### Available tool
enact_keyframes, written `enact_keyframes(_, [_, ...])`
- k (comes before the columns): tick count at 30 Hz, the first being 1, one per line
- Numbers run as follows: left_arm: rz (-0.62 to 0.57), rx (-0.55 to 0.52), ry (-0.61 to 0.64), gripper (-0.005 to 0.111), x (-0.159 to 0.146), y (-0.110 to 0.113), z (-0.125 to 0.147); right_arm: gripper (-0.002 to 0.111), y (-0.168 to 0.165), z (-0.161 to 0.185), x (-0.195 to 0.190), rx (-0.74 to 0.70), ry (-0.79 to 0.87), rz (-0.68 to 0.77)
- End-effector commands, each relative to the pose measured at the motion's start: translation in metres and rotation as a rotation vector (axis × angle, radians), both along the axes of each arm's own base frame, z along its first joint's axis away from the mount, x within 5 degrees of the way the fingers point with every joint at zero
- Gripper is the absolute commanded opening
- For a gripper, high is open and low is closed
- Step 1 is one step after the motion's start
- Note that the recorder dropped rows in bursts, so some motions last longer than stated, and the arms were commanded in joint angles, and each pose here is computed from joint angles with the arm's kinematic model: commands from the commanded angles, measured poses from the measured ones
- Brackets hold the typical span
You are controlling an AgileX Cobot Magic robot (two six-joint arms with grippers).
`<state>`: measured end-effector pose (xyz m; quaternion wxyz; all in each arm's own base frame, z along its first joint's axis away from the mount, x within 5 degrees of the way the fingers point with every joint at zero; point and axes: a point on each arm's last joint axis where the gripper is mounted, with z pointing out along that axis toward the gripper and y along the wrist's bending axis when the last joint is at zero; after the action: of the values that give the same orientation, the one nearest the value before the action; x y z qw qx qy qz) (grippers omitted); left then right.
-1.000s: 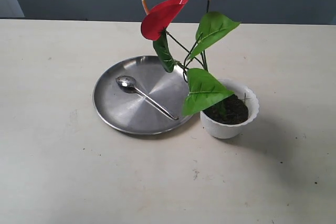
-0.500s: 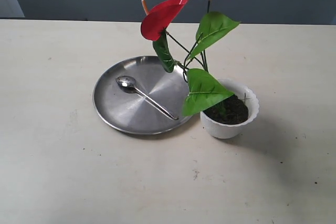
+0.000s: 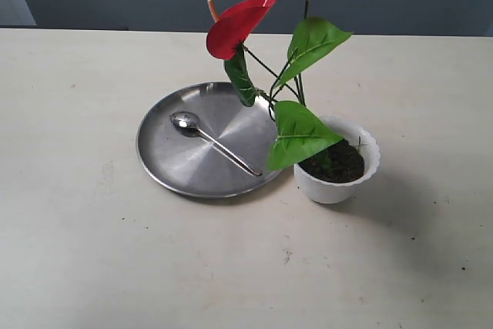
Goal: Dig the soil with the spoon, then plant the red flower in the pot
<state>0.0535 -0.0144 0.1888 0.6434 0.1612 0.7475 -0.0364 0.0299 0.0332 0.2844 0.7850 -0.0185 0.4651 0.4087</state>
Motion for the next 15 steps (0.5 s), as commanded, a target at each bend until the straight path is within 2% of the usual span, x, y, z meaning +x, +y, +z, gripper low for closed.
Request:
enact_keyframes(1, [-0.004, -0.008, -0.016, 0.0, 0.0, 0.0, 0.003, 0.014, -0.004, -0.016, 0.007, -0.078, 0.013, -0.102])
enact_keyframes(5, [-0.004, -0.008, -0.016, 0.0, 0.0, 0.0, 0.003, 0.014, -0.009, -0.044, 0.019, -0.056, 0.22, -0.139])
enact_keyframes(12, [-0.004, -0.008, -0.016, 0.0, 0.0, 0.0, 0.003, 0.014, -0.012, -0.049, 0.02, -0.182, 0.223, -0.237])
enact_keyframes(15, [-0.004, -0.008, -0.016, 0.0, 0.0, 0.0, 0.003, 0.014, -0.018, -0.057, 0.024, -0.181, 0.325, -0.295])
